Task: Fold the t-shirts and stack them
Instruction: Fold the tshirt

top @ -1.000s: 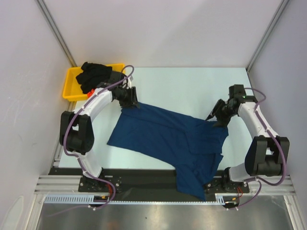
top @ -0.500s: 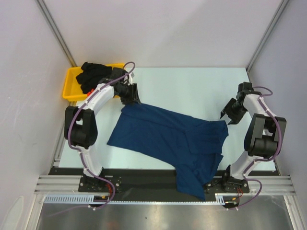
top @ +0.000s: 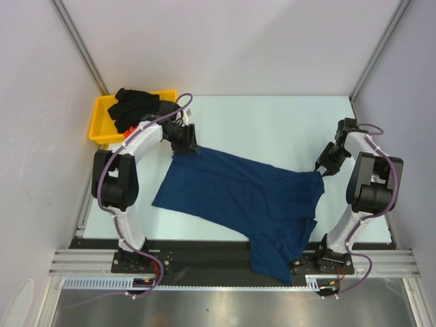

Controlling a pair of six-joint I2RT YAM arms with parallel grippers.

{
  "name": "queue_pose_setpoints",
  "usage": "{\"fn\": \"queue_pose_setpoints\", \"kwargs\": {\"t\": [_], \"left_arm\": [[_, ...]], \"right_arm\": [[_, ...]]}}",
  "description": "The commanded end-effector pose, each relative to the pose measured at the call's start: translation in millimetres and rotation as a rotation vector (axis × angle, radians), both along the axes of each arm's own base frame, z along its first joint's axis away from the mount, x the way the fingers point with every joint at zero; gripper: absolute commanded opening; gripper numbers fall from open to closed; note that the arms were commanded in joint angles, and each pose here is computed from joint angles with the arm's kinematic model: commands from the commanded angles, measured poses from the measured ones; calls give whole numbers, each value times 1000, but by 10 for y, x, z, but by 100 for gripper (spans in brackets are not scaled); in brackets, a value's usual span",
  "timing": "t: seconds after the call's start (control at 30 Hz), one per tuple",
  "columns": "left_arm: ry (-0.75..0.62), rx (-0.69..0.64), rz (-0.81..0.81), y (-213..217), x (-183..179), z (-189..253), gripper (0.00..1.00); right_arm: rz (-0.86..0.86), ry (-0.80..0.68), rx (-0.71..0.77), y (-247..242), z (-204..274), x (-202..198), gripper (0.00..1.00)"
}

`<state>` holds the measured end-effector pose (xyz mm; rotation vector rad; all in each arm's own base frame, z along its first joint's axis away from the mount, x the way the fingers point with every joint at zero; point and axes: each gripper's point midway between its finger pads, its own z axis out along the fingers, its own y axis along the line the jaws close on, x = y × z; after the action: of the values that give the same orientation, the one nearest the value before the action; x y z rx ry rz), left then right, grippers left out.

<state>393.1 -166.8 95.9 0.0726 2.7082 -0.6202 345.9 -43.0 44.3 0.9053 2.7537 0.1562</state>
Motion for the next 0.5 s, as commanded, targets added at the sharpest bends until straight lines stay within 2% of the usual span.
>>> {"fn": "queue_pose_setpoints", "kwargs": {"t": [0.0,0.1,0.3,0.47], "left_arm": [[8,-20,-25,-11,-4,-59,52],[17,-17,-26,-17,3,-81,52],[13,-21,-19,-27,33,-87,52],[14,-20,-14,-23,28,-102,52]], "right_arm": [[19,14,21,5,-111,17,41],[12,29,23,11,-126,-46,38],[17,30,-18,-80,-85,-39,1],[-21,44,-143,-313,51,-99,0]]}}
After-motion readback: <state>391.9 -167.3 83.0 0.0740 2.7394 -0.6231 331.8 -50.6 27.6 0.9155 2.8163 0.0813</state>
